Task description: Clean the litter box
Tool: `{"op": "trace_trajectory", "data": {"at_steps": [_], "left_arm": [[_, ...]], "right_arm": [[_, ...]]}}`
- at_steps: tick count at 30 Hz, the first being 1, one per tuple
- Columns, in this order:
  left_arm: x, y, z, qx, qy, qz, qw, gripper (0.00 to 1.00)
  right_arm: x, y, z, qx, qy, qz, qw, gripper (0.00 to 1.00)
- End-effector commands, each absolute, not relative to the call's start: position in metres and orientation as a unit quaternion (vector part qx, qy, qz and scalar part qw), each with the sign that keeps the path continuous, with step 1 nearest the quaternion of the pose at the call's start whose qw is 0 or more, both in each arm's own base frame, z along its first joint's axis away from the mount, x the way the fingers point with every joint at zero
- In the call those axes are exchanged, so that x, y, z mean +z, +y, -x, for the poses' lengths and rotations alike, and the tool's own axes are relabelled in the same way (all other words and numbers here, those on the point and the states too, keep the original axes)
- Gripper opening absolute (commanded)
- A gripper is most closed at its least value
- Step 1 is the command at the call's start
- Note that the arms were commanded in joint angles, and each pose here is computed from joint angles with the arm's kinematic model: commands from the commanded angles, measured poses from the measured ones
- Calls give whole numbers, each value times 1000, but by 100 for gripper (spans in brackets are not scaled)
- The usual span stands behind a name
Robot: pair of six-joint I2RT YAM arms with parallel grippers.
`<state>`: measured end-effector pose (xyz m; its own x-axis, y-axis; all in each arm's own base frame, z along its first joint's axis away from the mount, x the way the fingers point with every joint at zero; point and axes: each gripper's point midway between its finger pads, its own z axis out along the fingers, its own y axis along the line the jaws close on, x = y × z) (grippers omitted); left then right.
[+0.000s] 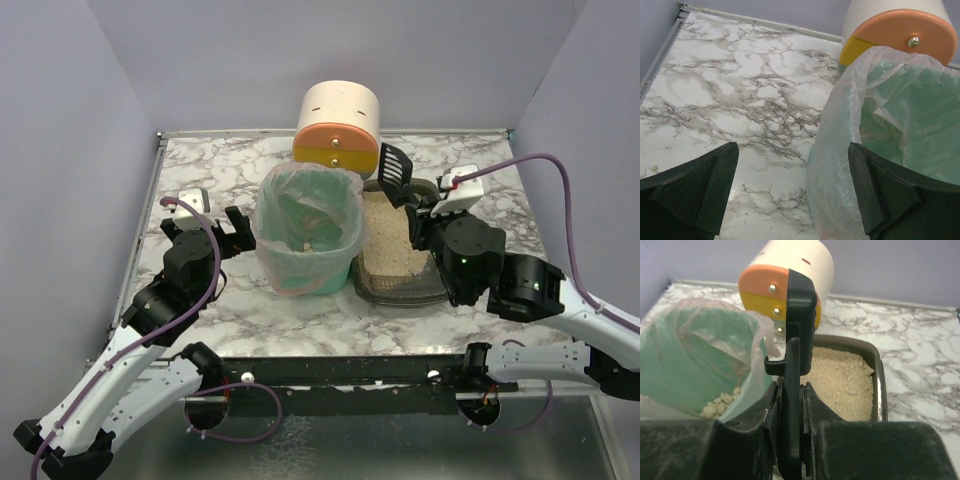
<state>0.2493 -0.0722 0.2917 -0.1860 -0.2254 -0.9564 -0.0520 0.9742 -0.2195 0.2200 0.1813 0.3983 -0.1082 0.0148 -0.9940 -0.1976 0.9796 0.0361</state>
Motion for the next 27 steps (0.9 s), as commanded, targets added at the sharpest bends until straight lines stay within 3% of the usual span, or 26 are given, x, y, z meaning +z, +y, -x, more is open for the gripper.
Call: {"op": "trace_trajectory", "data": {"at_steps": [1, 14, 20, 27], "left_arm": [[289, -75, -250, -75, 769, 88, 629, 99], [292, -73, -247, -79, 764, 90, 633, 99], [292, -74, -247, -80, 765, 88, 633, 99], [293, -73, -246, -82, 763, 89, 634, 99]], "right_arm": [[365, 172, -221, 41, 762, 45, 645, 1], [262, 177, -261, 25, 850, 35, 525, 1], [249, 168, -274, 66, 866, -45, 493, 1], [220, 137, -295, 155, 868, -221, 416, 1]]}}
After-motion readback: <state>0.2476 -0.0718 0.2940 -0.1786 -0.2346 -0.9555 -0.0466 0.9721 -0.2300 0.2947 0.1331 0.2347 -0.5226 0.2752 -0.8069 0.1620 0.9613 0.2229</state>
